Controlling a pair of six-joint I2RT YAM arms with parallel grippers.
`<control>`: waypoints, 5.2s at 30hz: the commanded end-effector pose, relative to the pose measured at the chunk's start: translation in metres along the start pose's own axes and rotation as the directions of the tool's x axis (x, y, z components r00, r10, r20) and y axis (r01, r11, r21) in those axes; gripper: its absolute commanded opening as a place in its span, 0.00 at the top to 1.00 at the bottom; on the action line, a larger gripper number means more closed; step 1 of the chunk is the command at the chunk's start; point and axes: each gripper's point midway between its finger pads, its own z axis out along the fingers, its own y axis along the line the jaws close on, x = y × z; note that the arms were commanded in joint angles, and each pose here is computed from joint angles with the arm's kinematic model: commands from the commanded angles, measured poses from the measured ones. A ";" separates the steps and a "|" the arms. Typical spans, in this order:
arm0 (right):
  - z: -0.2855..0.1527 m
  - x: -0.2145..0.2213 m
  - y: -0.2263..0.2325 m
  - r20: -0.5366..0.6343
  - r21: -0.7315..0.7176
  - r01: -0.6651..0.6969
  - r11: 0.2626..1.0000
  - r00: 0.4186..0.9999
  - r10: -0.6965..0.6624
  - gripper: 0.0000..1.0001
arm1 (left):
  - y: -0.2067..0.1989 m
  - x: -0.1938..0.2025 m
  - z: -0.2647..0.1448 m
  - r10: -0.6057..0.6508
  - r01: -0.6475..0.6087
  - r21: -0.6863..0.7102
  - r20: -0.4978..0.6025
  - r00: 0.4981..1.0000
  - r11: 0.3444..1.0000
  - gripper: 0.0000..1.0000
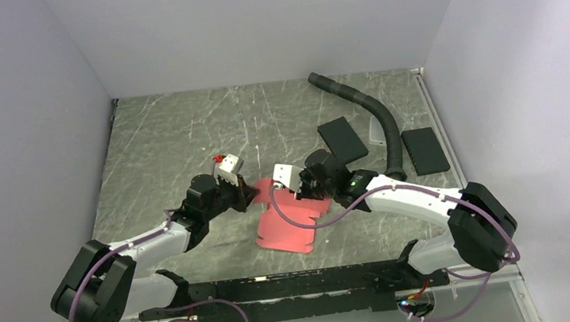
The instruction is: Fold the paper box
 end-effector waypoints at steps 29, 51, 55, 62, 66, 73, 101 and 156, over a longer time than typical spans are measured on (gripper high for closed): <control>-0.005 -0.002 -0.012 -0.016 0.076 0.049 0.996 0.999 -0.048 1.00 | -0.010 -0.026 -0.010 -0.053 0.053 0.004 0.047 0.998 0.999 0.88; -0.007 -0.002 -0.015 -0.036 0.183 0.211 0.960 0.978 -0.208 1.00 | 0.046 -0.012 -0.062 -0.173 0.227 -0.332 0.185 0.967 0.916 0.52; -0.002 -0.008 0.001 -0.045 0.198 0.300 0.933 0.954 -0.297 1.00 | 0.048 -0.008 -0.047 -0.186 0.227 -0.322 0.153 0.971 0.919 0.55; 0.001 -0.007 0.012 -0.056 0.221 0.368 0.903 0.929 -0.365 1.00 | 0.056 -0.001 -0.045 -0.168 0.206 -0.345 0.137 0.976 0.916 0.56; 0.003 -0.005 0.017 -0.059 0.220 0.393 0.893 0.919 -0.390 1.00 | 0.055 0.004 -0.047 -0.137 0.173 -0.326 0.131 0.982 0.929 0.56; 0.005 -0.002 0.029 -0.067 0.198 0.438 0.877 0.899 -0.434 1.00 | 0.045 0.008 -0.040 -0.044 0.071 -0.236 0.119 0.992 0.969 0.53; 0.006 -0.004 0.038 -0.045 0.156 0.436 0.886 0.899 -0.435 1.00 | 0.007 0.031 -0.006 0.007 -0.008 0.059 0.029 1.000 0.998 0.52; 0.015 0.004 0.070 -0.056 0.041 0.529 0.848 0.848 -0.527 1.00 | -0.016 0.041 -0.010 -0.031 0.034 0.110 -0.028 0.999 0.993 0.39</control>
